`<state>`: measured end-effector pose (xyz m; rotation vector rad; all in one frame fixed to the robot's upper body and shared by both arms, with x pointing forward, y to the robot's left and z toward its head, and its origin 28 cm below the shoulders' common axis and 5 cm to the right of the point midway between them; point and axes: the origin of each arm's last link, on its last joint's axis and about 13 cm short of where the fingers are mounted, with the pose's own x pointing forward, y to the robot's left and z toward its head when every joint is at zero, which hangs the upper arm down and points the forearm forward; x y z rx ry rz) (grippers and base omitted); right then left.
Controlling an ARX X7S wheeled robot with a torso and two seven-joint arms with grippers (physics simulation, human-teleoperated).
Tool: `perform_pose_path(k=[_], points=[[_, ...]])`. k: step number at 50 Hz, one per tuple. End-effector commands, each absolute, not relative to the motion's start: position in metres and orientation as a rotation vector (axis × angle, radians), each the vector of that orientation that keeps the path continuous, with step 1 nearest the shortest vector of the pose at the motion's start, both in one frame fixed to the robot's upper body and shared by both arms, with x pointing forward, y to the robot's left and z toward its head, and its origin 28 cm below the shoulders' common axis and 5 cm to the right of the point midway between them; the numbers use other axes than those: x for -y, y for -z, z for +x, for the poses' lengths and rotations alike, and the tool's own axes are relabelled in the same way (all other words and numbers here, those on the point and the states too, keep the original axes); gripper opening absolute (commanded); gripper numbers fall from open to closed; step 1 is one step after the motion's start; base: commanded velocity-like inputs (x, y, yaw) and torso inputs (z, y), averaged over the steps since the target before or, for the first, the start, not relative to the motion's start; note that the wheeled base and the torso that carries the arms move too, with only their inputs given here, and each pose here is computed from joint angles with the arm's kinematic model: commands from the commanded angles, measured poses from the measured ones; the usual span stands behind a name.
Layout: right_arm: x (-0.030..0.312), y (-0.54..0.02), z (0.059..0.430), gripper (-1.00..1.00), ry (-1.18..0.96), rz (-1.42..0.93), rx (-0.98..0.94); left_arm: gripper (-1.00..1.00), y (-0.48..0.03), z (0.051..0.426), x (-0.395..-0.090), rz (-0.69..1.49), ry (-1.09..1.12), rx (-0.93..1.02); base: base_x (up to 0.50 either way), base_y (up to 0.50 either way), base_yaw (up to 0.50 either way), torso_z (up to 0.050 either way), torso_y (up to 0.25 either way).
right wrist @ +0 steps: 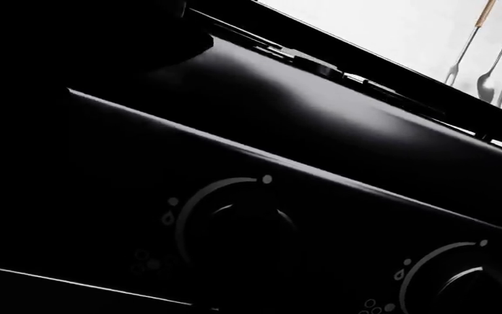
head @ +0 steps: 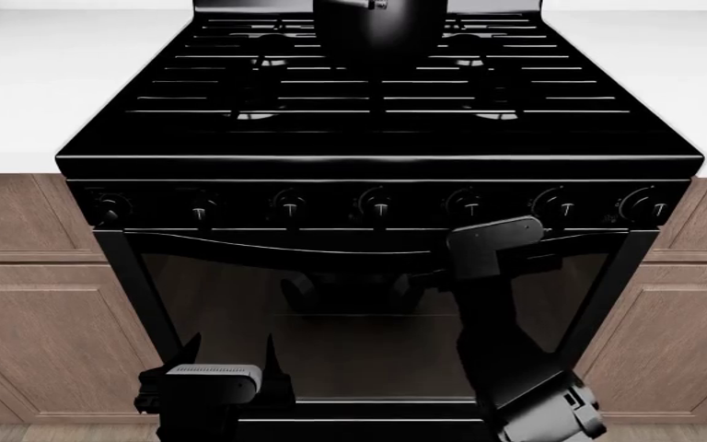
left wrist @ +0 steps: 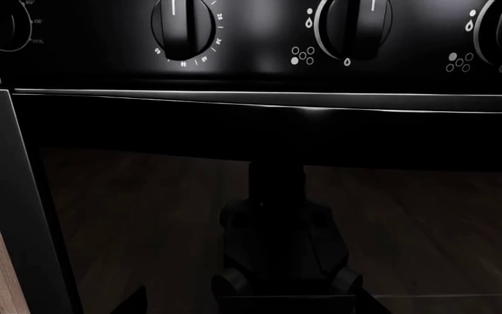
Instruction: Turn on the center burner of the stove.
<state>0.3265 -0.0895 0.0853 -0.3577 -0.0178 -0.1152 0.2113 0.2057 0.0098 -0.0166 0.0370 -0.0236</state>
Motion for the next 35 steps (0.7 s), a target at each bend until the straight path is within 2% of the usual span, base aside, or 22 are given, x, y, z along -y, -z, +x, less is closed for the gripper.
perform_pose_path(k=[1, 15, 26, 35], points=[[0.088, -0.111, 0.334, -1.0, 0.101, -0.862, 0.406, 1.0, -0.01, 0.211, -0.206, -0.017, 0.024, -0.037, 0.01, 0.0, 0.01, 0.0, 0.0], [0.086, -0.119, 0.339, -1.0, 0.107, -1.143, 0.639, 1.0, -0.01, 0.211, -0.206, -0.017, 0.024, -0.037, 0.0, 0.0, 0.01, 0.0, 0.004], [0.087, -0.125, 0.342, -1.0, 0.106, -1.233, 0.731, 1.0, -0.01, 0.211, -0.206, -0.017, 0.024, -0.037, 0.01, 0.0, 0.01, 0.0, 0.003], [0.086, -0.136, 0.345, -1.0, 0.102, -1.379, 0.906, 1.0, -0.01, 0.211, -0.206, -0.017, 0.024, -0.037, 0.01, 0.0, 0.01, 0.0, 0.002]])
